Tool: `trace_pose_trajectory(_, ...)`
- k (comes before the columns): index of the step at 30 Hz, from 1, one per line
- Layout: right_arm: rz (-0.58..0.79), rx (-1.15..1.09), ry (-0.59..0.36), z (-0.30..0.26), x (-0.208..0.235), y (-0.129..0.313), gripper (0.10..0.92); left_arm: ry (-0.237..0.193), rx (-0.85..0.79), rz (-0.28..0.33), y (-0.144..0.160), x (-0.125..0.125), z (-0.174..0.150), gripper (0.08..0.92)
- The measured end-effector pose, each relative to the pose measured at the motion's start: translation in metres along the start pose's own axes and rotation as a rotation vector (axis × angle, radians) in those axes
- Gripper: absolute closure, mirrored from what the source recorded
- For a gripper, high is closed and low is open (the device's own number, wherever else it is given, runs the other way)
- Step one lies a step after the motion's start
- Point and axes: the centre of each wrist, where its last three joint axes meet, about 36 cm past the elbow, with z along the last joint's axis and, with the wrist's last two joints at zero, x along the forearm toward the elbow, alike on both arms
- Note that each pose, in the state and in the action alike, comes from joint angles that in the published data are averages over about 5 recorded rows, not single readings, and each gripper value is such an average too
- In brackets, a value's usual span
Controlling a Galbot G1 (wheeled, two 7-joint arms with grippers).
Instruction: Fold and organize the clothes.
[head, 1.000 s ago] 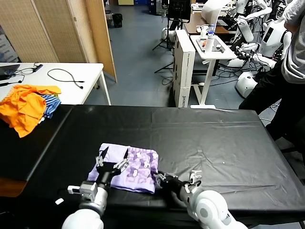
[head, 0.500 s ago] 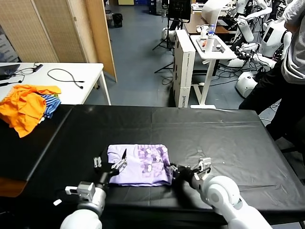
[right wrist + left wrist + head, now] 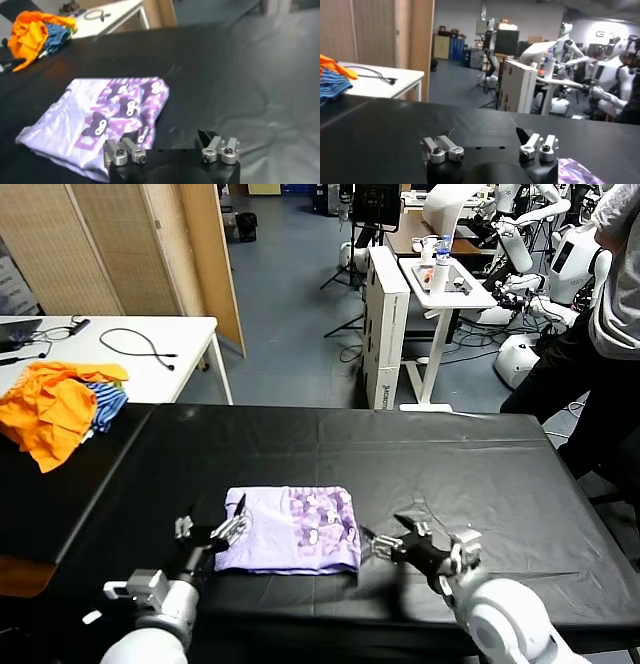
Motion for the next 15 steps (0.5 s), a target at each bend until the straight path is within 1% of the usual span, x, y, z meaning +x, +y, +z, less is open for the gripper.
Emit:
trace_pose_trajectory(3, 0.069, 0.052, -0.078, 0.01, 0.017, 0.005, 0.115, 0.028, -0.009, -0.036, 0.007, 0.01, -0.001, 0.092)
trace_pose_trajectory(8, 0.165, 0.103, -0.182, 0.043, 0.041, 0.009, 0.115, 0.094, -0.057, -0.062, 0.014, 0.035, -0.005, 0.092)
trace_pose_trajectory(11, 0.202, 0.118, -0.231, 0.062, 0.057, 0.013, 0.115, 0.113, -0.07, -0.069, 0.014, 0.051, -0.008, 0.092)
trace_pose_trajectory(15, 0.243, 0.127, -0.256, 0.077, 0.08, 0.02, 0.115, 0.133, -0.075, -0.077, 0.013, 0.066, -0.009, 0.092)
